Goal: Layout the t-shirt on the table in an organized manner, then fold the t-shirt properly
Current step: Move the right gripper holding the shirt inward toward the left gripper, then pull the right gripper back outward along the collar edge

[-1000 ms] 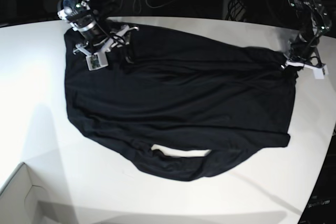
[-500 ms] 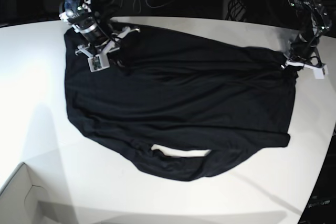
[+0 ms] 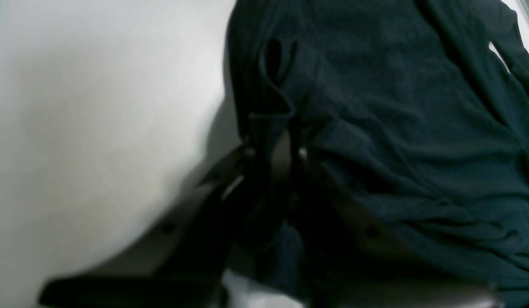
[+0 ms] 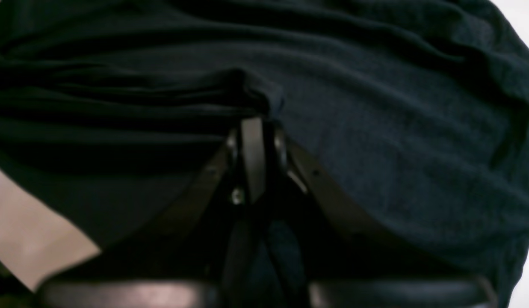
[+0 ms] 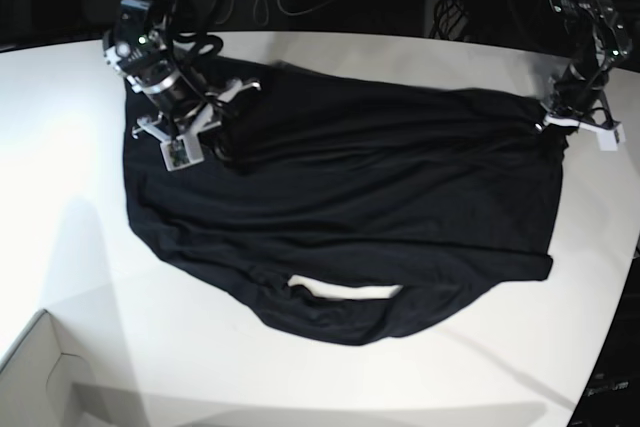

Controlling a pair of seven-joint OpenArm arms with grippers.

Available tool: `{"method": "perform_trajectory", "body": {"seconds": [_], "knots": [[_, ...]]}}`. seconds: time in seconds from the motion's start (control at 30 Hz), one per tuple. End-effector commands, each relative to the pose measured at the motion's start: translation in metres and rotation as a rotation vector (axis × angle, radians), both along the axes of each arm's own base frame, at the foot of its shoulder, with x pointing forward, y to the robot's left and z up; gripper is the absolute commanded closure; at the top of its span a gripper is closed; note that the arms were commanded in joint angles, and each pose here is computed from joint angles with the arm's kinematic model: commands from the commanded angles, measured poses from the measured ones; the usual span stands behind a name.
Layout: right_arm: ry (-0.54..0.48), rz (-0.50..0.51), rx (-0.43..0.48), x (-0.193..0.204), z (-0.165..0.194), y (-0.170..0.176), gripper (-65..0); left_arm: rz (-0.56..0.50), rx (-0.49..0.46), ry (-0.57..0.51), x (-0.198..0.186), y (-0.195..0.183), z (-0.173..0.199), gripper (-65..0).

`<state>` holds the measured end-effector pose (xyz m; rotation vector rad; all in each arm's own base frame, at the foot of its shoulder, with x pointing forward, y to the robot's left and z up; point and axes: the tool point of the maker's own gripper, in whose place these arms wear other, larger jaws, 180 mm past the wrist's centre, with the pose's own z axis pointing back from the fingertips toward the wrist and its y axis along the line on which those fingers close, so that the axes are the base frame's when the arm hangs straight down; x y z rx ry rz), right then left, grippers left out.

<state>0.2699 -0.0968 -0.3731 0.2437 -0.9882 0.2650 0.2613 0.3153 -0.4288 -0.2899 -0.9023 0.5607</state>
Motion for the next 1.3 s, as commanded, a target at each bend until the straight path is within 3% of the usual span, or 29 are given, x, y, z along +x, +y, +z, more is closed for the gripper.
{"method": "perform_trajectory", "body": {"seconds": [0.0,0.27,0.53,0.6,0.73,0.87,1.0,1.27], "knots": [[-0.068,-0.001,0.02,0.013,0.018,0.002,0.0,-0.005,0.023,0.005,0.0,0.007,0.004,-0.1],[-0.084,0.003,0.012,0.029,0.026,0.002,0.0,0.033,0.029,-0.003,-0.004,0.019,0.008,-0.1],[-0.015,0.014,0.025,0.026,0.001,0.002,0.0,0.036,0.029,-0.007,-0.003,0.02,0.009,-0.1],[-0.005,0.032,0.016,0.025,-0.002,0.005,-5.2,0.036,0.029,-0.01,-0.002,0.02,0.01,-0.1],[0.035,0.083,-0.041,0.02,-0.006,0.005,-21.9,0.036,0.029,-0.013,0.0,0.02,0.01,-0.1],[0.006,0.032,-0.079,0.019,0.009,-0.016,-34.5,0.037,0.027,-0.017,0.001,0.02,0.011,-0.1],[-0.015,-0.038,-0.12,0.01,0.02,-0.044,-38.8,0.037,0.026,-0.018,0.001,0.02,0.011,-0.1],[0.093,-0.227,-0.182,-0.04,-0.002,-0.116,-39.2,0.037,0.026,-0.023,0.002,0.02,0.013,-0.1]]}}
